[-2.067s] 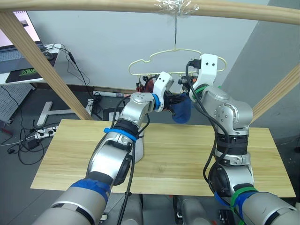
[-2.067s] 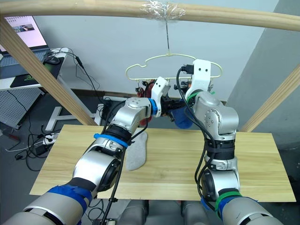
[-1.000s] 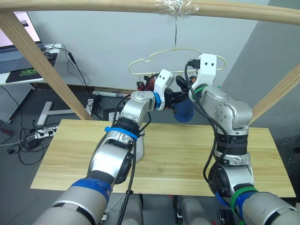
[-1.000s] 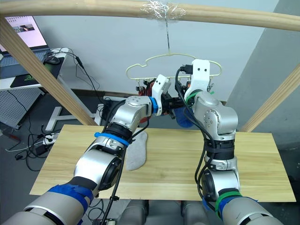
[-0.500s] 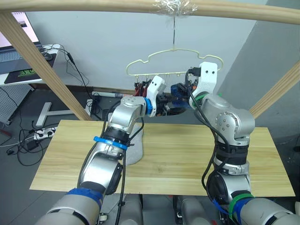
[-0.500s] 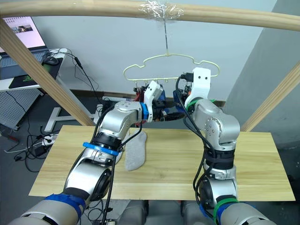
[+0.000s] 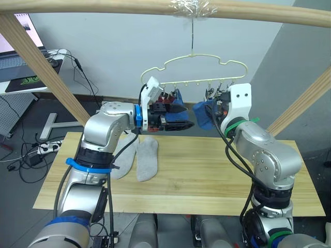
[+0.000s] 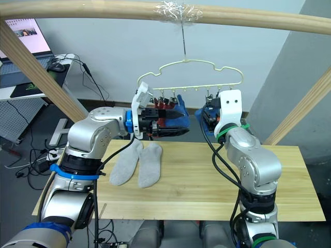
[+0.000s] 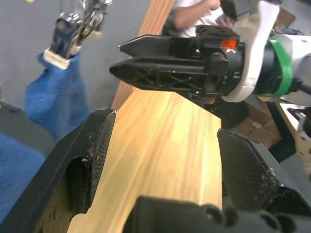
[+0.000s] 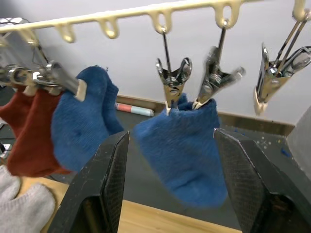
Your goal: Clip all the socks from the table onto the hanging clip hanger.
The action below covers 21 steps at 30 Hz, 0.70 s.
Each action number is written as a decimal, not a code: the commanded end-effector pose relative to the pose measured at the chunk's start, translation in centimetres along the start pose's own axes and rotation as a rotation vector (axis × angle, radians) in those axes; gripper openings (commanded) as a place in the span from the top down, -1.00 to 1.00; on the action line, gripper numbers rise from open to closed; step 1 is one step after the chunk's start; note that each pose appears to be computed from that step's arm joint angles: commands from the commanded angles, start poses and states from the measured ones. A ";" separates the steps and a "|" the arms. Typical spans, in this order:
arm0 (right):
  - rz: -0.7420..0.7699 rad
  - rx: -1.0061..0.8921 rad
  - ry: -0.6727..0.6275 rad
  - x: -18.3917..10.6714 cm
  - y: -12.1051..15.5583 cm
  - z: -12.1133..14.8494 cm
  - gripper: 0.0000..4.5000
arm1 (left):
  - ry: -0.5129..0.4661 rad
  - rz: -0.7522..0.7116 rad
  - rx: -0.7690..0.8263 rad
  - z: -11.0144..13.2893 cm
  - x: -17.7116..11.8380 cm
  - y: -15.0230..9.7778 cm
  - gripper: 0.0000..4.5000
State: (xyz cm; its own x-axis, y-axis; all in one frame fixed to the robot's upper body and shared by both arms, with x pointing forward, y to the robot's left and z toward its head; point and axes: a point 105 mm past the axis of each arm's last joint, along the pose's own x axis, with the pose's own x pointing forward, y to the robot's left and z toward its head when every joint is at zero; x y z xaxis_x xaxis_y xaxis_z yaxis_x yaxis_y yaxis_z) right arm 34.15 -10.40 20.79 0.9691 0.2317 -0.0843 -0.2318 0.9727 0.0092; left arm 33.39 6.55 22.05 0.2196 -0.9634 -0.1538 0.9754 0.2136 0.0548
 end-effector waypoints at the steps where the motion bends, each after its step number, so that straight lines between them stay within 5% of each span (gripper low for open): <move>1: -0.055 -0.009 -0.065 -0.6 -0.5 1.1 -0.27 | -0.059 -0.015 0.069 2.5 -1.2 -0.5 -0.69; 10: -0.105 0.017 -0.097 0.1 -0.3 1.4 -0.27 | -0.160 0.034 0.086 5.9 -2.5 0.4 -0.69; 21: -0.112 0.059 -0.107 0.7 -0.3 1.5 -0.27 | -0.164 0.053 0.094 6.6 -2.9 0.4 -0.69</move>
State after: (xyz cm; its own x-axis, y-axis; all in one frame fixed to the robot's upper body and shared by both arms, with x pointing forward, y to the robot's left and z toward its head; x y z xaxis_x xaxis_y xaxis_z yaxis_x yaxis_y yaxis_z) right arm 35.14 -10.41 20.56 0.9909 0.1242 -0.0519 -0.1212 0.9910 0.0567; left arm 33.52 8.24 27.47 0.2682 -0.9633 -0.0147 0.9586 0.2653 0.1034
